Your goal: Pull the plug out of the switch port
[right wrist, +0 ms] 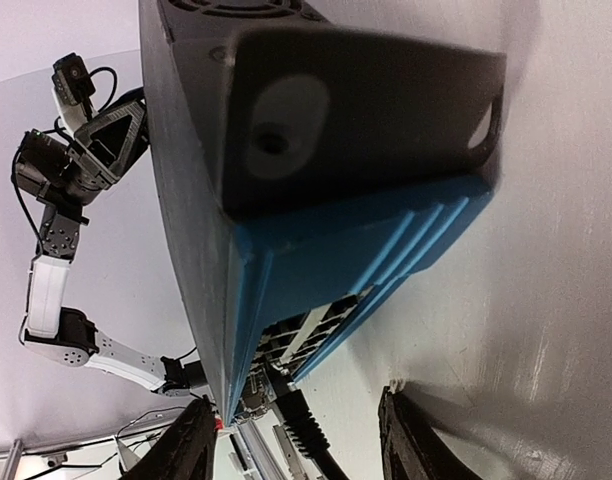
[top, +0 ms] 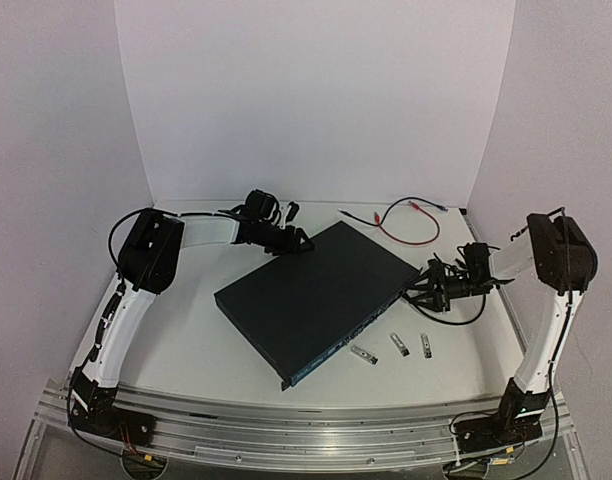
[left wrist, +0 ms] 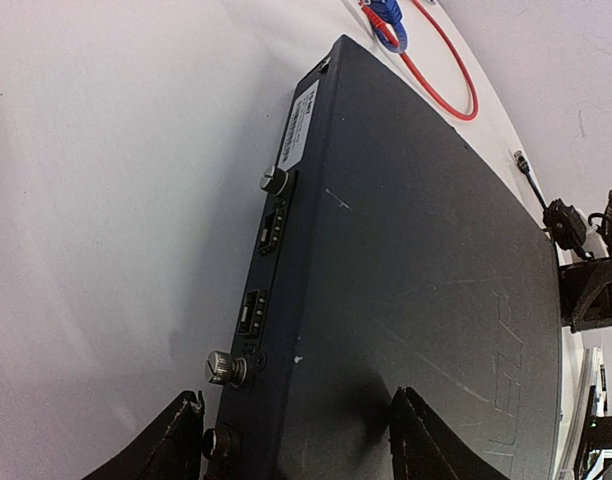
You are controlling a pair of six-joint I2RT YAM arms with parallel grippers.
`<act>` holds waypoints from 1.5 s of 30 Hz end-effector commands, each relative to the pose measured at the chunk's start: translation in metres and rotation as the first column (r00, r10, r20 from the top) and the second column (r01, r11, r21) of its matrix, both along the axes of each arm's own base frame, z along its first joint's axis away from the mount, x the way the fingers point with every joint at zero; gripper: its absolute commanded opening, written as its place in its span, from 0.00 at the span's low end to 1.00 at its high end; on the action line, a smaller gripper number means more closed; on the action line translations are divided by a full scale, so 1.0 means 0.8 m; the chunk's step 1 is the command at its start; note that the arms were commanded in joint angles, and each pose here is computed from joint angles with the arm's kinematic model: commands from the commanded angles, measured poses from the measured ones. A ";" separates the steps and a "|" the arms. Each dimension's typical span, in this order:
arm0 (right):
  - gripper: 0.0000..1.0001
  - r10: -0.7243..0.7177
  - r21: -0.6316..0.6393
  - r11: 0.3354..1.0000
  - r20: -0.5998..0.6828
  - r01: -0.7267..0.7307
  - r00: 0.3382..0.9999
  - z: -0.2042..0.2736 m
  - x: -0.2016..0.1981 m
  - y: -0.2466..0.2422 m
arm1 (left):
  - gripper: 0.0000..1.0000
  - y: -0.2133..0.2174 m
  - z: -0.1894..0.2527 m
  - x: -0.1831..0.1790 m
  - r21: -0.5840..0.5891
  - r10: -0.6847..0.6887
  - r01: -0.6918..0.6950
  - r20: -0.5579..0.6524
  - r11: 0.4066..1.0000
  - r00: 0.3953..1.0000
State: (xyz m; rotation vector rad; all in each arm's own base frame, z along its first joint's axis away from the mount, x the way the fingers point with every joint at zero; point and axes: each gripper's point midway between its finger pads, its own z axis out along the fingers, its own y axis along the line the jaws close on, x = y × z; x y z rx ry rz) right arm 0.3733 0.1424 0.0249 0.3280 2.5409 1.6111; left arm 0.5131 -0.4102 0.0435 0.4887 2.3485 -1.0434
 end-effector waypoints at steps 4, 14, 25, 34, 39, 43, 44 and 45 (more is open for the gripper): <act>0.52 0.020 0.018 1.000 -0.013 -0.020 1.000 -0.008 -0.004 0.007 | 0.62 0.050 -0.113 -0.041 0.235 0.075 -0.023 -0.215 0.972 0.974; 0.48 0.042 0.029 0.999 -0.015 -0.041 0.999 -0.014 -0.007 0.013 | 0.62 0.052 -0.115 -0.042 0.246 0.082 -0.026 -0.221 0.969 0.972; 0.40 0.035 0.013 0.999 -0.038 -0.035 0.999 -0.025 -0.011 0.011 | 0.62 0.052 -0.114 -0.042 0.243 0.082 -0.027 -0.220 0.970 0.972; 0.38 0.029 0.004 1.000 -0.039 -0.028 0.999 -0.027 -0.006 0.010 | 0.62 0.051 -0.114 -0.043 0.241 0.079 -0.024 -0.223 0.970 0.972; 0.37 0.053 0.006 0.999 -0.045 -0.052 0.998 -0.027 -0.007 0.024 | 0.62 0.051 -0.115 -0.043 0.238 0.078 -0.023 -0.224 0.971 0.972; 0.36 0.046 0.005 0.999 -0.054 -0.046 0.997 -0.028 -0.004 0.024 | 0.62 0.050 -0.116 -0.044 0.237 0.077 -0.022 -0.225 0.971 0.971; 0.35 0.044 0.002 0.999 -0.057 -0.044 0.997 -0.028 -0.003 0.024 | 0.62 0.050 -0.116 -0.044 0.236 0.077 -0.022 -0.225 0.971 0.971; 0.35 0.043 0.002 0.999 -0.055 -0.043 0.998 -0.028 -0.003 0.024 | 0.62 0.050 -0.116 -0.044 0.236 0.077 -0.023 -0.225 0.971 0.971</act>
